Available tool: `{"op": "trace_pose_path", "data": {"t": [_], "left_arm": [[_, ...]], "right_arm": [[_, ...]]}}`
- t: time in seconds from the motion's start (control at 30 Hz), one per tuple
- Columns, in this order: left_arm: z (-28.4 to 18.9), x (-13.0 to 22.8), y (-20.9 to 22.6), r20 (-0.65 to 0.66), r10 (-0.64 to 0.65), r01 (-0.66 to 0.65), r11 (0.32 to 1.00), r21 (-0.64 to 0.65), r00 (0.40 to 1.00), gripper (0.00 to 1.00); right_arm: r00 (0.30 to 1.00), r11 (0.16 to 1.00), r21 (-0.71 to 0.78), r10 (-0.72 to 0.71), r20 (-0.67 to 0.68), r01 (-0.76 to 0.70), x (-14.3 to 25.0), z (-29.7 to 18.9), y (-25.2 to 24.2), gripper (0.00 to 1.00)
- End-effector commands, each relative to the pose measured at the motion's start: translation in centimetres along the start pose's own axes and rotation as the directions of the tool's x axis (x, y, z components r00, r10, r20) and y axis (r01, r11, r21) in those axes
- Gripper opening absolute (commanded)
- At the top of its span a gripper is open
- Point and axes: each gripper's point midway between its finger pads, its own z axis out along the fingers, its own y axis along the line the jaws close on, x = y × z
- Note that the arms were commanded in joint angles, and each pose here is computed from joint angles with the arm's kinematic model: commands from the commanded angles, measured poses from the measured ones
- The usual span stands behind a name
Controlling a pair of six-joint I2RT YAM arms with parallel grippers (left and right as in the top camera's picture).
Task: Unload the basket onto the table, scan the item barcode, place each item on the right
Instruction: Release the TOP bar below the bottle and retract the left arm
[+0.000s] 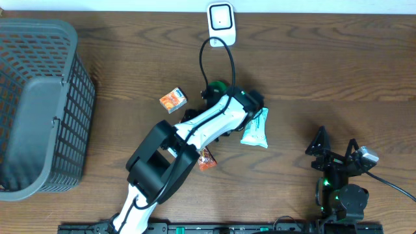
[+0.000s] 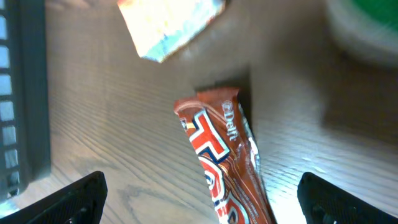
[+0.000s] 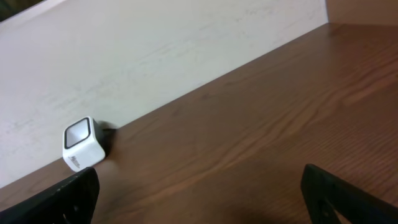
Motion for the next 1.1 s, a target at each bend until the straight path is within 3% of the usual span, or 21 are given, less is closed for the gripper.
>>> {"op": "trace_pose_path", "data": {"t": [0.0, 0.1, 0.2, 0.4, 0.67, 0.97, 1.07], "left_arm": [[-5.0, -3.7, 2.3, 0.135, -0.076, 0.066, 0.995, 0.077, 0.988, 0.98], [-8.2, -6.1, 5.0, 0.264, -0.157, 0.135, 0.986, 0.101, 0.952, 0.98], [-12.1, -8.9, 9.4, 0.441, -0.238, 0.219, 0.971, 0.095, 0.865, 0.98], [-20.8, -12.0, 19.4, 0.678, -0.445, 0.422, 0.881, 0.215, 0.585, 0.98], [-26.7, -11.8, 31.4, 0.737, -0.583, 0.547, 0.762, 0.348, 0.343, 0.98], [-27.4, -8.0, 44.6, 0.707, -0.706, 0.751, 0.489, 0.444, 0.042, 0.98], [-27.1, -6.4, 47.5, 0.712, -0.702, 0.797, 0.423, 0.431, -0.012, 0.98]], "right_arm": [[1.000, 1.000, -0.007, 0.007, -0.005, -0.007, 0.1, 0.0, 0.2, 0.99], [1.000, 1.000, -0.007, 0.006, -0.005, -0.006, 0.1, 0.0, 0.2, 0.99], [1.000, 1.000, -0.007, 0.006, -0.005, -0.006, 0.1, 0.0, 0.2, 0.99], [1.000, 1.000, -0.007, 0.006, -0.005, -0.006, 0.1, 0.0, 0.2, 0.99], [1.000, 1.000, -0.007, 0.006, -0.005, -0.006, 0.1, 0.0, 0.2, 0.99], [1.000, 1.000, -0.007, 0.006, -0.005, -0.006, 0.1, 0.0, 0.2, 0.99], [1.000, 1.000, -0.007, 0.006, -0.005, -0.006, 0.1, 0.0, 0.2, 0.99]]}}
